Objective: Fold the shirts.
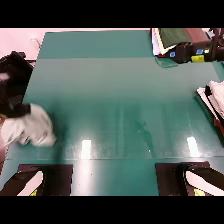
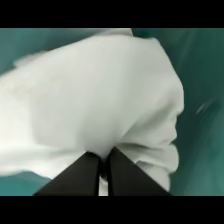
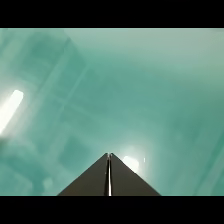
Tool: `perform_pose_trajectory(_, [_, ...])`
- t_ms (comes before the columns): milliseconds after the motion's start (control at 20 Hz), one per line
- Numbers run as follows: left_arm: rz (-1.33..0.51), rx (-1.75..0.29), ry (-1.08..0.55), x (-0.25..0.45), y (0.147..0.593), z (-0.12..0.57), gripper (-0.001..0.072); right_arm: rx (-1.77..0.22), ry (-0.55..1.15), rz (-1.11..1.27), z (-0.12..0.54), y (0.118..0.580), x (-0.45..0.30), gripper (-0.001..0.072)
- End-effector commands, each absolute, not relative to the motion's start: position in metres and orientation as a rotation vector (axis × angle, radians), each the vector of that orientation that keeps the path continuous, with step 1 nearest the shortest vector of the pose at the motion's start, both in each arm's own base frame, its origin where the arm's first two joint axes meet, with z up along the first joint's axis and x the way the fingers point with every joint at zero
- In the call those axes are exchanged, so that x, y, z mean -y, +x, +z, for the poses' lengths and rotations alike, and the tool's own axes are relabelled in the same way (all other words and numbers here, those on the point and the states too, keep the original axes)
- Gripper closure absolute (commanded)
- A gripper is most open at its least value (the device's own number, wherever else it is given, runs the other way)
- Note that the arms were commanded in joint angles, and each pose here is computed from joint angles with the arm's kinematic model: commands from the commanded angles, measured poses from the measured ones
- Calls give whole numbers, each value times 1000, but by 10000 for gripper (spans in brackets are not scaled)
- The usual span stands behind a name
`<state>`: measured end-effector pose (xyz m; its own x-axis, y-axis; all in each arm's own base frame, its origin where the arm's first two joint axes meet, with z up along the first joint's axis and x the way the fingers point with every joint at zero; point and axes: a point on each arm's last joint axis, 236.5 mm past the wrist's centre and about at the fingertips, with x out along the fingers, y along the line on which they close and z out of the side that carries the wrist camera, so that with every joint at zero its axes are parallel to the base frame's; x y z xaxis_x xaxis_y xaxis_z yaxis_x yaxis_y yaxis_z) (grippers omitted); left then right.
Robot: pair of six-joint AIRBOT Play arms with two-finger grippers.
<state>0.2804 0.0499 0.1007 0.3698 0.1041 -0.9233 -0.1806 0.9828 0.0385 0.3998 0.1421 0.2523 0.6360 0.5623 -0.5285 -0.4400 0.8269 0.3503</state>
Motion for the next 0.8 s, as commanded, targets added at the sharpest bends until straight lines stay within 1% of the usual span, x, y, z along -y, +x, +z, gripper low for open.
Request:
perform_pose_trajectory(0, [-52,-775,-164,5,324,246,684,-554,173,580,299,401,-142,689])
perform_pose_trajectory(100, [-243,-569,-182,48,326,321,685,-472,146,573,332,400,-139,690])
perform_pose_trajectory(200, [-358,-432,-173,77,321,369,686,-396,115,554,361,398,-134,690])
perform_pose_trajectory(350, [-492,-379,-126,127,328,386,686,-317,82,529,391,395,-127,690])
perform_pose_trajectory(450, [-622,-433,-103,180,338,366,686,-290,73,527,403,392,-127,690])
perform_pose_trajectory(600, [-837,-605,-15,287,343,294,686,-275,78,527,410,389,-127,690])
perform_pose_trajectory(750, [-1049,-737,205,390,316,200,682,-287,100,525,409,388,-127,690])
